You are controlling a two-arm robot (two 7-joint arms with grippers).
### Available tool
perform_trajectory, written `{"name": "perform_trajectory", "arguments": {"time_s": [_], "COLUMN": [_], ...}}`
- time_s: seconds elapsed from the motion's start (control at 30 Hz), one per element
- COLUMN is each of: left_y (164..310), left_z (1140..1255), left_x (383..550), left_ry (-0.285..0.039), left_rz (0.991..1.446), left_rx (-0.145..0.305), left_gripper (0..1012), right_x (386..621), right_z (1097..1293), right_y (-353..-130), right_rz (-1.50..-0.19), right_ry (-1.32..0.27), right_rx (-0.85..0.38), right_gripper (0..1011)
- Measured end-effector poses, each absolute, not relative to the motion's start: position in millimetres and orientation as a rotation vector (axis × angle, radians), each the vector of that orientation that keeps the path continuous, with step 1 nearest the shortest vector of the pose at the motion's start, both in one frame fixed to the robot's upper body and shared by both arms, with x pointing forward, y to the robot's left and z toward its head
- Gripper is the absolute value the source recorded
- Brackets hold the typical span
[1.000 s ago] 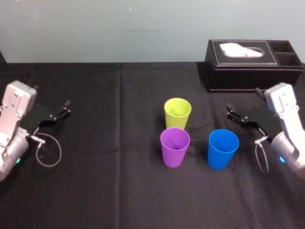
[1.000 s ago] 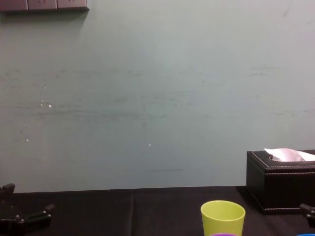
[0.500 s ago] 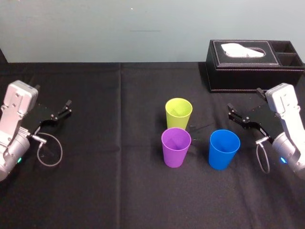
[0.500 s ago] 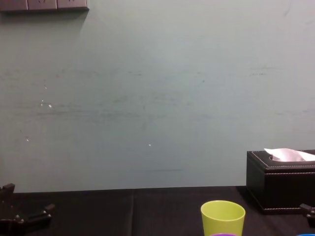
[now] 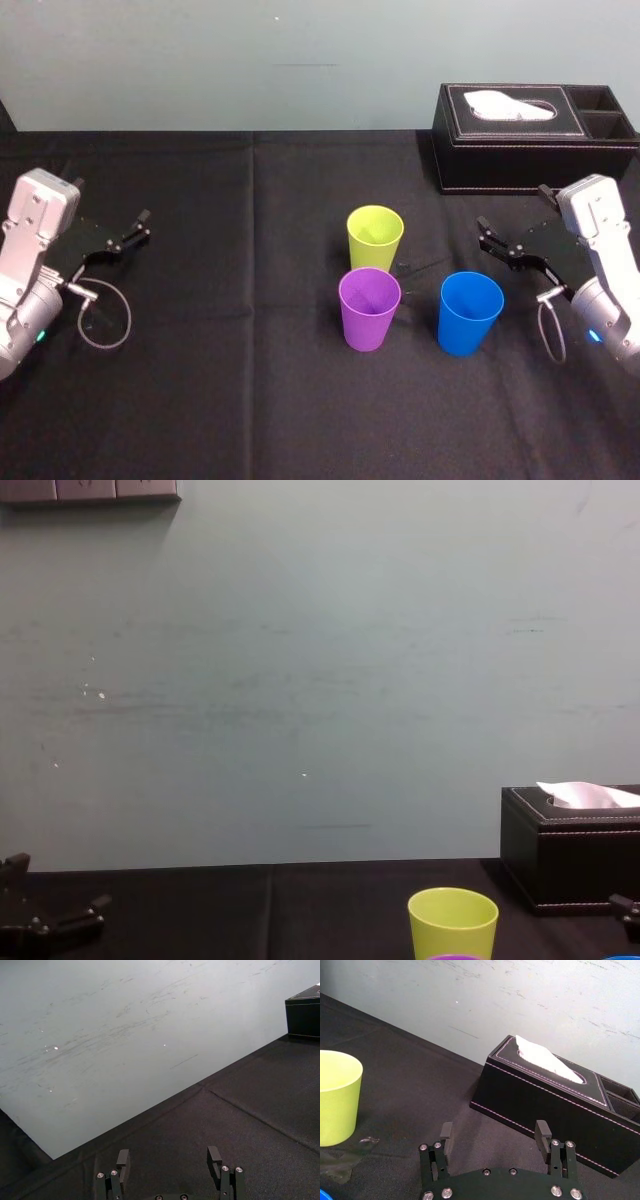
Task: Stack the three plastic cups sequentially using one hand.
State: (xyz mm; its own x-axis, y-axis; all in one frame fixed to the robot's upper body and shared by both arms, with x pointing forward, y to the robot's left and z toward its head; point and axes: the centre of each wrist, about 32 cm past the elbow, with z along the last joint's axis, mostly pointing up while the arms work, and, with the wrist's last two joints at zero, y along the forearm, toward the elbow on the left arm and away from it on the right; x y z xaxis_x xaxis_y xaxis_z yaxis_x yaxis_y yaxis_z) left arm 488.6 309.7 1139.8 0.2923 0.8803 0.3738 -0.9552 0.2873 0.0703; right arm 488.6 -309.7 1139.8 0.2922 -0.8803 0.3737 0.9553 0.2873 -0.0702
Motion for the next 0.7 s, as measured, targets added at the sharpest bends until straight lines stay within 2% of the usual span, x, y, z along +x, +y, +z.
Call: {"name": "perform_trajectory", "arguments": {"time_s": [0.4,0.7], "left_y": [309.7,309.7], "left_z": [1139.8,1139.8], "left_x": [488.6,488.6], "left_ry": [-0.285,-0.285], "left_rz": [1.248,1.248], "left_rx": [0.305,0.304], "left_gripper": [1011,1012], "right_x": [487,458], "right_z": [1148.9,1150.3], "right_y": [-310,-317], "right_rz": [-1.271,-1.262], "right_ry": [-0.275,-0.244], "right_rx": [-0.243,-0.238], "right_gripper": [1004,1004]}}
